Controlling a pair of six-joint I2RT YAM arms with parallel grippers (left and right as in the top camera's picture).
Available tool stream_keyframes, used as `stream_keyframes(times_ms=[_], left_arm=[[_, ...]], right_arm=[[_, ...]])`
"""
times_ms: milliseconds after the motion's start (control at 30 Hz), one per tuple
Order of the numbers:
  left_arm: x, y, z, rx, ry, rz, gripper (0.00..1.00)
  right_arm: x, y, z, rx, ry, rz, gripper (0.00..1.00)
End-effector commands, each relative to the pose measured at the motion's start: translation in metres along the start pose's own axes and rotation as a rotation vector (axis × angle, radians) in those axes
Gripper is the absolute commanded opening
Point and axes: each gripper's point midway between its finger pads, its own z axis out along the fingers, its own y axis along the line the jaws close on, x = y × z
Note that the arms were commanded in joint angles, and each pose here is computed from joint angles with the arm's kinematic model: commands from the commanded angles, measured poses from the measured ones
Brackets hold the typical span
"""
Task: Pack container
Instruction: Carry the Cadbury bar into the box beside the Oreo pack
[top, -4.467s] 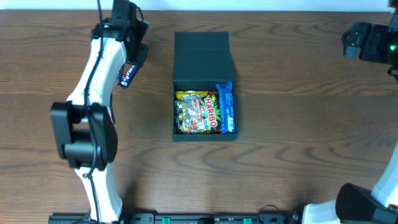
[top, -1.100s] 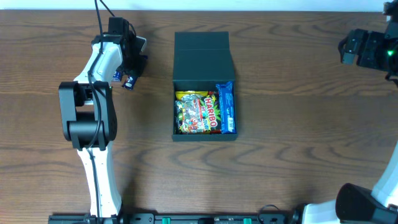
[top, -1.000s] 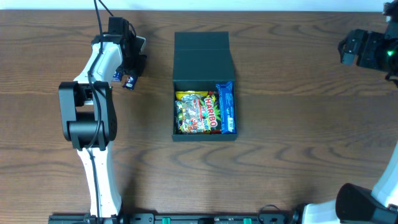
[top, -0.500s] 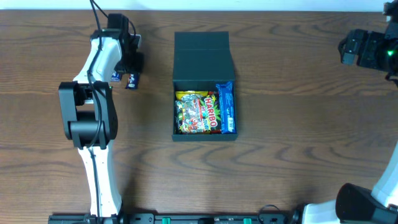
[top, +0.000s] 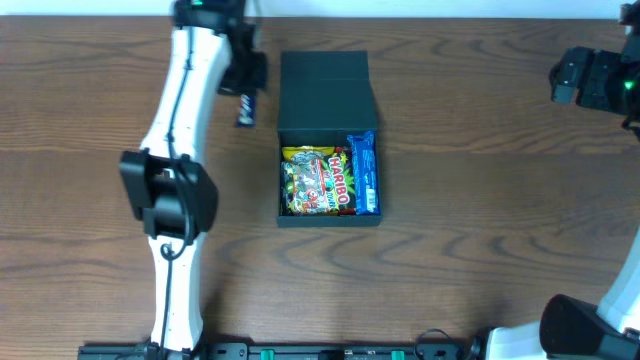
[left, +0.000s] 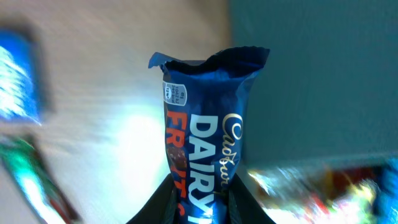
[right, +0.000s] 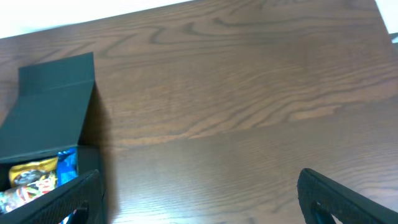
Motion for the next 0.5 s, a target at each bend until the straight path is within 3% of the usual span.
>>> stream_keyframes(times_ms=[0, 167, 467], left_arm=[[0.025, -0.056, -0.005, 0.059, 0.059, -0.052, 0.06], [0.057, -0.123, 0.000, 0.042, 0.078, 0.031, 0.06], [0.089, -0.165, 0.004, -0.053, 0.060, 0.022, 0.06]], right_arm=[[-0.001, -0.011, 0.000, 0.037, -0.005, 0.023, 0.99], [-0.001, -0.027, -0.002, 0.055, -0.011, 0.059, 0.99], [-0.001, -0.055, -0.012, -0.037, -0.045, 0.183, 0.99]])
